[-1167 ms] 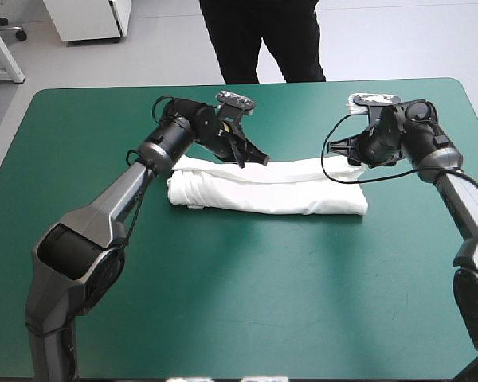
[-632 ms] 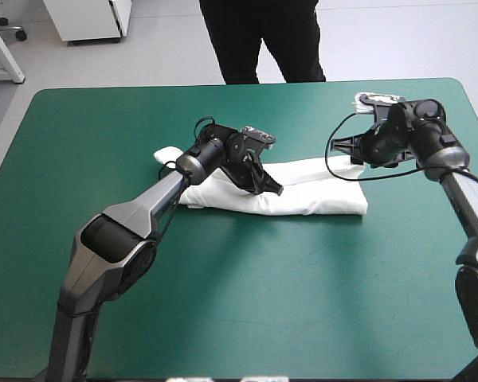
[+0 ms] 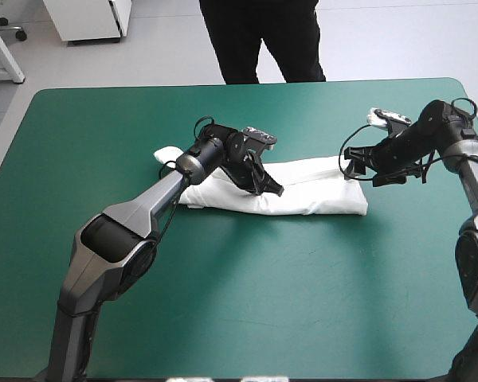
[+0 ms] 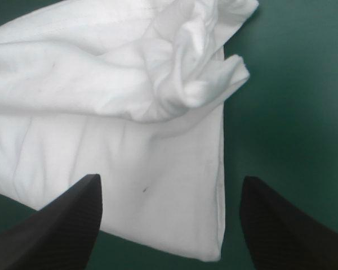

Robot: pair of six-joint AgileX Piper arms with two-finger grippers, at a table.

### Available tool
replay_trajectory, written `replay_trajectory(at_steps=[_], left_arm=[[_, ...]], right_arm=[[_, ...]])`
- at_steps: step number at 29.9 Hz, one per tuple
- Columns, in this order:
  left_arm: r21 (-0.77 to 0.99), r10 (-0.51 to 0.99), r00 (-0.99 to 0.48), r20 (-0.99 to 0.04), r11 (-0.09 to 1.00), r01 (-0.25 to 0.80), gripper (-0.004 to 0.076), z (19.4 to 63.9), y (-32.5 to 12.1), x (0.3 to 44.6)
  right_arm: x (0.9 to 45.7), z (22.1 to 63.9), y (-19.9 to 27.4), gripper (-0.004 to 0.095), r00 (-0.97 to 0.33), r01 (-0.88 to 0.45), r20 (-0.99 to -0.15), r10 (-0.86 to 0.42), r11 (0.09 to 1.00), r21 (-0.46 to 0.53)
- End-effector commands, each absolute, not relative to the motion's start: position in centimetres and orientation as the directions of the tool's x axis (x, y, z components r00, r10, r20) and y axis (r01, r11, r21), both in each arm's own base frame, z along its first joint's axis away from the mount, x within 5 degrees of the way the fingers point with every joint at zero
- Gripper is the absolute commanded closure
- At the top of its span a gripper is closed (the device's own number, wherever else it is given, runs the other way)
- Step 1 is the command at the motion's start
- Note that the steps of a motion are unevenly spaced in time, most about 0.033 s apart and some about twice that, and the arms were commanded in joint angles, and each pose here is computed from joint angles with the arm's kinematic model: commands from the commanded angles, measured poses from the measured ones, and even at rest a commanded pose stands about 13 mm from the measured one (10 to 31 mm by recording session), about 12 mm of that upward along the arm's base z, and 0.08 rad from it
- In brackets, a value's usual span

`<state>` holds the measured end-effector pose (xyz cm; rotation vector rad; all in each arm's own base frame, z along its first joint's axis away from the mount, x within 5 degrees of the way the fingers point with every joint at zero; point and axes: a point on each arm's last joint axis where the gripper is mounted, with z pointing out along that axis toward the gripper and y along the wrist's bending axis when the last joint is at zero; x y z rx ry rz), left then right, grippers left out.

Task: Fold the cloth

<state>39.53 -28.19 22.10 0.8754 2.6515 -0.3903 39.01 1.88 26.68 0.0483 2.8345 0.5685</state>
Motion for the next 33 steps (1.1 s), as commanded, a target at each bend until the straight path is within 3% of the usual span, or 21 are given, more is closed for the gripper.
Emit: replay_trajectory(at_steps=[1, 20, 24, 28, 33], left_arm=[[-0.18, 0.5, -0.735, -0.458, 0.757, 0.628, 0.0733, 25.9, -28.5, 38.7], [-0.17, 0.508, -0.73, -0.458, 0.756, 0.632, 0.0733, 25.9, -28.4, 38.7], [-0.17, 0.509, -0.73, -0.456, 0.756, 0.633, 0.0733, 25.9, -28.4, 38.7], [-0.172, 0.512, -0.733, -0.448, 0.755, 0.633, 0.0733, 25.8, -28.4, 38.6], [-0.172, 0.514, -0.734, -0.444, 0.755, 0.633, 0.0733, 25.8, -28.4, 38.6]], right_arm=[[39.3, 28.0, 1.9, 0.0254, -0.953, -0.036, -0.287, 0.094, 0.908, 0.417], [41.3, 22.3, 4.4, 0.0305, -0.987, -0.02, -0.143, 0.069, 0.842, 0.539], [41.2, 21.7, 5.4, 0.047, -0.991, -0.018, -0.123, 0.054, 0.853, 0.522], [41.2, 21.9, 5.5, 0.0883, -0.99, -0.008, -0.125, 0.063, 0.865, 0.502], [40.8, 24.1, 5.5, 0.0922, -0.98, -0.037, -0.189, 0.068, 0.864, 0.503]])
